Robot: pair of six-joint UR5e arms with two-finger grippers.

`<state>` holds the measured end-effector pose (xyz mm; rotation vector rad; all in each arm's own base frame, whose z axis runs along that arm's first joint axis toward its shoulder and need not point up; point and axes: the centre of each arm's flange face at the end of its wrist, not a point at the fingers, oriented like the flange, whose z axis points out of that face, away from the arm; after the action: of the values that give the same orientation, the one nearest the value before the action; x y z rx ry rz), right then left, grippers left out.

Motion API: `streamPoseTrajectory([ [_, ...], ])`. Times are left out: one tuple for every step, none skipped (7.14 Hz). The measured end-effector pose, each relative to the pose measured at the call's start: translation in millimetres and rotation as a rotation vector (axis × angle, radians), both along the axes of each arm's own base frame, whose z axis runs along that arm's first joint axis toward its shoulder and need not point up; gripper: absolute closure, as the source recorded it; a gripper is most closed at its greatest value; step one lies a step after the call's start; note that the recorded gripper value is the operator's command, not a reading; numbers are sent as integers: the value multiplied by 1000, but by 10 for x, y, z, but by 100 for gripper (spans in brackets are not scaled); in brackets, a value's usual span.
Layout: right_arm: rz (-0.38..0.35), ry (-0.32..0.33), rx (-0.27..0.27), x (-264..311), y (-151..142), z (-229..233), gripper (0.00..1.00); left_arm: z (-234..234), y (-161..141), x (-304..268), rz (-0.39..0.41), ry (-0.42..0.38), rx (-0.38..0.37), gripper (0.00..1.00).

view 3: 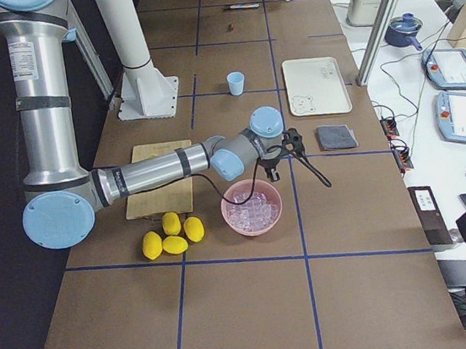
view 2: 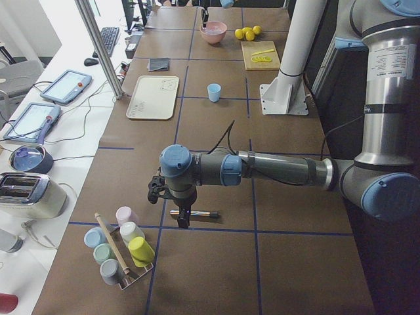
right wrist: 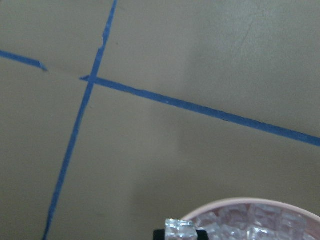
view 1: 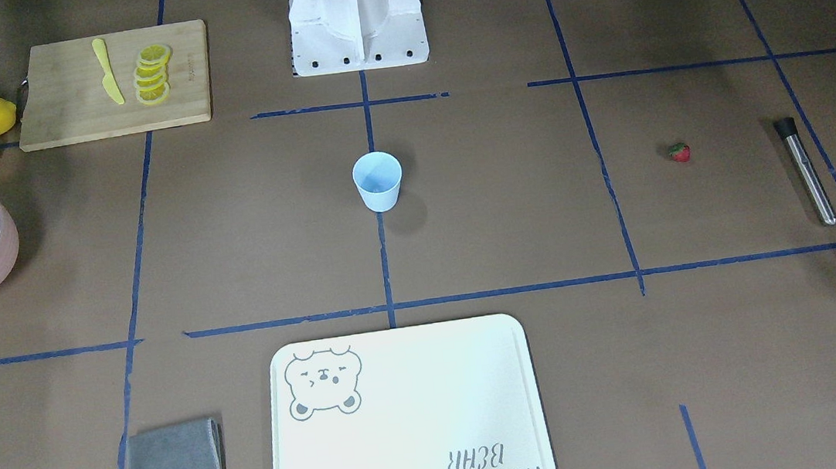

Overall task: Mash ice and strawberries in cup
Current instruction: 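Carry the ice cube with the right gripper over the blue cup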

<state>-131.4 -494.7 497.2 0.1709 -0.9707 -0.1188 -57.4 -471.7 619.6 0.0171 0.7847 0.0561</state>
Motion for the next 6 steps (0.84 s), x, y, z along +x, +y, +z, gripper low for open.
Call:
streamPoseTrajectory([
  [40, -27, -42, -208, -93, -325, 97, -2, 0, 0, 0, 0, 1, 0],
  [66, -53, -71, -526, -177, -682, 97, -2, -1, 0, 0, 0, 1, 0],
  [91, -66, -95, -925, -213, -1017, 97, -5, -1, 0, 0, 0, 2, 0],
  [120, -75, -112, -1384, -192, -1355, 97, -8, -1, 0, 0, 0, 2, 0],
  [147, -86, -131, -1834, -121, -1696, 97, -9, -1, 0, 0, 0, 3, 0],
  [179, -86, -155, -2302, -7, -2066, 97, -10, -2, 2, 0, 0, 3, 0],
])
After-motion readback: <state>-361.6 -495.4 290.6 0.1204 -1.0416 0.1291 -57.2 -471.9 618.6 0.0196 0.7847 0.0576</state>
